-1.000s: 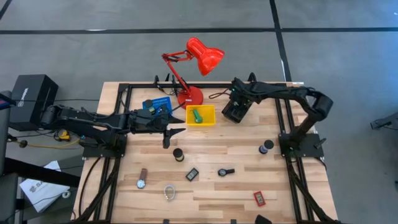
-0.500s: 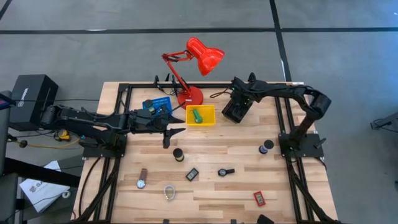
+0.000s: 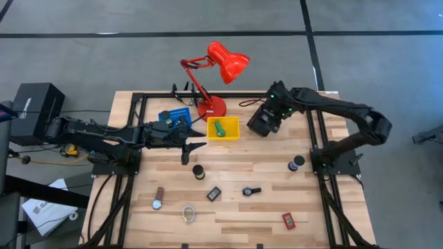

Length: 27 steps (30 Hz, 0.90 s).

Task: Pick & Place Office items
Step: Put the light green hourglass into the blue bin

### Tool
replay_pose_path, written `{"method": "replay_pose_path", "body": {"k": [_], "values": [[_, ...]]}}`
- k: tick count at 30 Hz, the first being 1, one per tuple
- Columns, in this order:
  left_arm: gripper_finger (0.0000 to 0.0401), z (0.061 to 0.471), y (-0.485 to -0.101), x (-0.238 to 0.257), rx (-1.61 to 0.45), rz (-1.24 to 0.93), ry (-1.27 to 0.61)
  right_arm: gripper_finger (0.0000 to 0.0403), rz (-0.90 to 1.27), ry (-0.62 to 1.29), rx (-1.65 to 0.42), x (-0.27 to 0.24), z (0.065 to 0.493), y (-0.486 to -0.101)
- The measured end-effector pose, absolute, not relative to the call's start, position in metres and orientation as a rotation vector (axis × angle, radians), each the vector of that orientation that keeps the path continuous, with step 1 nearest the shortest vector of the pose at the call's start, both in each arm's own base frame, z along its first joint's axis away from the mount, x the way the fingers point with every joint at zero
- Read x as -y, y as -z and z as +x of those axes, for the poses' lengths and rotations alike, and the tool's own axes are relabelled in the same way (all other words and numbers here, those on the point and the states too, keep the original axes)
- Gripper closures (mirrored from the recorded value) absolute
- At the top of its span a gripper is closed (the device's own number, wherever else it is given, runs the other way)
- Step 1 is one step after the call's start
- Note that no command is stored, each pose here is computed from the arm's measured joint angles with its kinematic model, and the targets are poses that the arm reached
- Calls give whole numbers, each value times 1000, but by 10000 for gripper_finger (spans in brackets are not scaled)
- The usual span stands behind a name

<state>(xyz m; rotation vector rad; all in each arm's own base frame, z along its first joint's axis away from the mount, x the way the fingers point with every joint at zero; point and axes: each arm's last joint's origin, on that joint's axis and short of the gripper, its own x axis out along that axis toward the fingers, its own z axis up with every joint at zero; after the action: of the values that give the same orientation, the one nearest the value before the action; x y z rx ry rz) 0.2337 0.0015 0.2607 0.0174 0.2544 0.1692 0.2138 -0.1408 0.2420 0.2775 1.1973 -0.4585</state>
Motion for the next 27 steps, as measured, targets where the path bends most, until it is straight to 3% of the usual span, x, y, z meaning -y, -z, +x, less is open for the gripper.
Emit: {"method": "replay_pose_path", "body": {"k": [6,12,20,27], "values": [[258,234,-261,0,-253,-13,-127,229,267,242,-946,112,213,-272],[258,234,-261,8,-255,-93,-19,245,253,28,-762,79,204,-254],[258,231,-240,26,-315,-91,55,258,133,-50,-481,55,191,-212],[239,241,-219,45,-377,-60,72,259,-3,-24,-282,61,191,-231]]}}
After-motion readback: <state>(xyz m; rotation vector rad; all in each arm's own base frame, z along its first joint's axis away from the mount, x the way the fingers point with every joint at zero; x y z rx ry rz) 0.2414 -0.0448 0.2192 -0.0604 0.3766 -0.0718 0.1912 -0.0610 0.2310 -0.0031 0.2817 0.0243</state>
